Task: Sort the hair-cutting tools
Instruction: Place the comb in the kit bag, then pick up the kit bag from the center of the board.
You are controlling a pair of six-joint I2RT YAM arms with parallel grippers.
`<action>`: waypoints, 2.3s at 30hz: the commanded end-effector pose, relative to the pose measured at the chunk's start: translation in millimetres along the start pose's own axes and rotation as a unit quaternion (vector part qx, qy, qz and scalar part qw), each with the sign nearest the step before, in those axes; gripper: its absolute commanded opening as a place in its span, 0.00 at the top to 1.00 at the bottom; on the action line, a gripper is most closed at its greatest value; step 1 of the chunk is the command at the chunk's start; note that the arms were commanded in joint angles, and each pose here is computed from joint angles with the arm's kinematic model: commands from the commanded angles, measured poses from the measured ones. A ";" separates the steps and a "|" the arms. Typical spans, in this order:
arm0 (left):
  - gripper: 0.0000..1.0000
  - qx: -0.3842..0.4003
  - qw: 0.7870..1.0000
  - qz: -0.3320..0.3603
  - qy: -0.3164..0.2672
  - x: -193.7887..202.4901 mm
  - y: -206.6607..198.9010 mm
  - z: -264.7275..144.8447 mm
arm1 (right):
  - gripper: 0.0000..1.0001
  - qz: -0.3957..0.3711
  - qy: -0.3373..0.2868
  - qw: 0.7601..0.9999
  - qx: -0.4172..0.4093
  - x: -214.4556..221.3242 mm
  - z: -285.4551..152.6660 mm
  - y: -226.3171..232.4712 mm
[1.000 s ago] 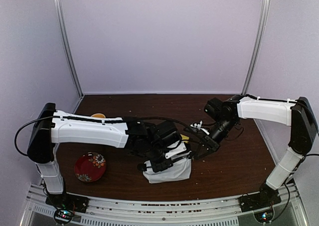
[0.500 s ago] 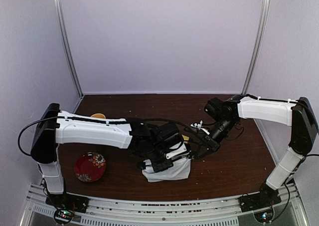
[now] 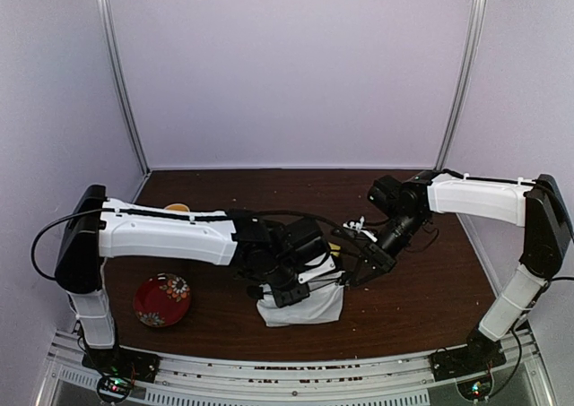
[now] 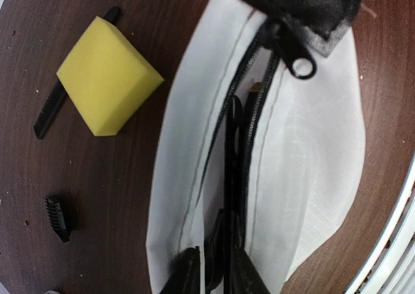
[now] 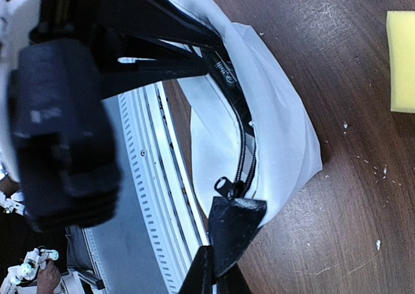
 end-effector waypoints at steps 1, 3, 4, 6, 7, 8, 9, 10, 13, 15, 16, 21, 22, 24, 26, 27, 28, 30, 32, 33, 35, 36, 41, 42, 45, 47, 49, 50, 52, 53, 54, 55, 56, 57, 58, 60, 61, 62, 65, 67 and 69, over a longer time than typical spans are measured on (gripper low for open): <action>0.80 -0.018 0.997 -0.020 -0.071 -16.0 14.0 -40.2 | 0.94 -0.020 -0.009 1.000 0.013 -2.1 -6.4 4.9; 0.79 -0.025 0.995 -0.027 -0.091 -16.6 17.5 -52.1 | 0.91 -0.021 -0.008 1.000 0.019 -2.2 -8.0 5.1; 0.79 -0.031 0.994 -0.035 -0.102 -16.6 20.2 -59.4 | 0.87 -0.022 -0.009 0.999 0.023 -2.6 -9.3 5.3; 0.76 -0.055 0.989 -0.056 -0.123 -14.7 27.8 -73.0 | 0.77 -0.028 -0.007 0.999 0.034 -3.1 -13.0 5.8; 0.73 -0.070 0.986 -0.073 -0.132 -11.8 32.4 -79.1 | 0.70 -0.034 -0.004 0.999 0.039 -3.1 -15.3 6.7; 0.71 -0.087 0.982 -0.091 -0.140 -8.2 37.5 -85.4 | 0.67 -0.040 0.001 0.998 0.046 -2.9 -17.9 7.2; 0.69 -0.103 0.977 -0.118 -0.147 -4.0 43.0 -91.7 | 0.66 -0.047 0.004 0.997 0.054 -3.4 -21.9 8.0; 0.67 -0.116 0.972 -0.139 -0.151 1.0 47.1 -96.6 | 0.64 -0.052 0.005 0.997 0.062 -4.2 -25.9 8.6; 0.56 -0.133 0.954 -0.215 -0.161 21.5 56.4 -107.6 | 0.62 -0.054 0.000 0.995 0.081 -6.8 -34.5 7.2; 0.53 -0.122 0.937 -0.287 -0.159 39.3 64.1 -110.9 | 0.61 -0.051 -0.004 0.995 0.089 -6.7 -33.7 3.4; 0.53 -0.102 0.929 -0.318 -0.159 48.1 64.7 -110.6 | 0.60 -0.049 -0.006 0.995 0.091 -6.6 -32.5 1.6; 0.48 -0.006 0.852 -0.478 -0.212 85.8 68.3 -107.7 | 0.58 -0.031 0.006 0.996 0.081 -7.0 -22.6 -8.2; 0.47 0.018 0.836 -0.500 -0.227 89.9 67.2 -105.1 | 0.58 -0.028 0.007 0.997 0.076 -8.0 -21.6 -8.5; 0.45 0.050 0.810 -0.530 -0.245 98.9 66.2 -97.2 | 0.57 -0.022 0.013 0.998 0.061 -9.3 -17.7 -9.5; 0.44 0.075 0.800 -0.542 -0.246 100.9 63.1 -89.5 | 0.57 -0.018 0.016 0.999 0.045 -10.6 -15.3 -8.9; 0.44 0.084 0.801 -0.542 -0.239 100.4 60.9 -84.7 | 0.57 -0.015 0.016 0.999 0.038 -11.1 -14.3 -8.6; 0.45 0.095 0.803 -0.541 -0.232 98.3 59.0 -80.3 | 0.57 -0.014 0.017 0.999 0.032 -11.5 -13.3 -8.4; 0.47 0.118 0.807 -0.537 -0.214 91.6 54.7 -71.4 | 0.58 -0.010 0.018 1.000 0.023 -11.9 -11.2 -8.5; 0.50 0.138 0.811 -0.531 -0.202 86.0 50.1 -63.0 | 0.58 -0.007 0.019 1.000 0.016 -12.2 -9.9 -8.2; 0.52 0.146 0.813 -0.527 -0.199 83.7 48.6 -59.4 | 0.59 -0.006 0.020 1.000 0.012 -12.1 -9.5 -7.9; 0.58 0.152 0.815 -0.527 -0.190 82.7 46.5 -53.0 | 0.60 -0.004 0.021 1.000 0.008 -11.9 -8.6 -8.1; 0.61 0.154 0.816 -0.526 -0.185 83.0 45.6 -49.9 | 0.62 -0.003 0.022 1.000 0.006 -11.6 -7.8 -8.4; 0.71 0.171 0.814 -0.523 -0.185 81.1 42.5 -49.1 | 0.74 0.003 0.021 1.000 0.000 -12.5 -5.4 -9.9; 0.73 0.173 0.814 -0.523 -0.186 81.0 42.4 -50.4 | 0.75 0.004 0.021 1.000 -0.001 -12.6 -5.1 -10.0; 0.74 0.179 0.811 -0.525 -0.185 82.1 41.4 -53.5 | 0.77 0.008 0.023 1.000 -0.004 -13.3 -3.7 -11.0; 0.71 0.185 0.809 -0.527 -0.184 83.0 40.1 -55.8 | 0.77 0.009 0.023 1.000 -0.006 -13.9 -3.3 -11.5; 0.65 0.189 0.806 -0.530 -0.183 84.1 39.1 -58.3 | 0.77 0.009 0.022 1.000 -0.006 -14.5 -3.2 -11.8; 0.65 0.190 0.805 -0.532 -0.182 84.7 38.7 -58.9 | 0.75 0.009 0.022 1.000 -0.006 -14.9 -3.1 -11.8; 0.66 0.193 0.804 -0.533 -0.179 85.9 37.5 -59.5 | 0.68 0.011 0.022 1.000 -0.006 -15.6 -3.0 -12.2; 0.67 0.194 0.804 -0.534 -0.177 86.3 37.0 -59.4 | 0.65 0.011 0.021 1.000 -0.008 -16.4 -3.0 -12.1; 0.69 0.195 0.803 -0.534 -0.178 86.2 36.8 -59.7 | 0.64 0.012 0.022 1.000 -0.010 -16.4 -2.7 -12.0; 0.71 0.196 0.802 -0.536 -0.178 86.3 37.0 -59.7 | 0.62 0.013 0.022 1.000 -0.013 -16.8 -2.2 -11.9; 0.74 0.195 0.802 -0.535 -0.179 85.9 37.1 -60.1 | 0.62 0.013 0.023 1.000 -0.015 -17.5 -2.0 -12.0; 0.76 0.194 0.801 -0.536 -0.181 85.7 37.9 -60.2 | 0.63 0.015 0.024 0.999 -0.015 -18.3 -1.2 -13.1; 0.77 0.194 0.801 -0.537 -0.182 85.9 37.9 -59.7 | 0.64 0.016 0.024 0.999 -0.016 -19.3 -0.9 -13.7; 0.76 0.197 0.800 -0.539 -0.177 86.4 37.5 -57.4 | 0.67 0.021 0.027 0.999 -0.018 -20.3 1.0 -16.1; 0.74 0.200 0.800 -0.539 -0.173 86.4 36.5 -56.1 | 0.68 0.023 0.028 0.999 -0.018 -21.0 1.5 -16.8; 0.71 0.204 0.799 -0.539 -0.169 85.9 35.6 -55.2 | 0.69 0.025 0.029 0.999 -0.020 -20.9 2.1 -17.1; 0.67 0.210 0.800 -0.541 -0.155 87.9 32.4 -52.0 | 0.70 0.026 0.030 0.999 -0.020 -20.9 2.9 -18.0; 0.70 0.215 0.799 -0.541 -0.151 89.1 30.3 -51.3 | 0.71 0.025 0.029 0.999 -0.019 -21.0 2.9 -18.2; 0.71 0.217 0.798 -0.543 -0.148 90.8 29.2 -50.6 | 0.73 0.024 0.028 0.999 -0.019 -21.0 2.5 -17.6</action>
Point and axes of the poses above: each gripper's point midway between its finger pads, its own z axis out along the fingers, its own y axis along the line the jaws close on, x = y × z, the point moved 5 cm from there along -z, back along the fingers, and after that the axes turned 4 degrees about z, right-handed, at the moved point
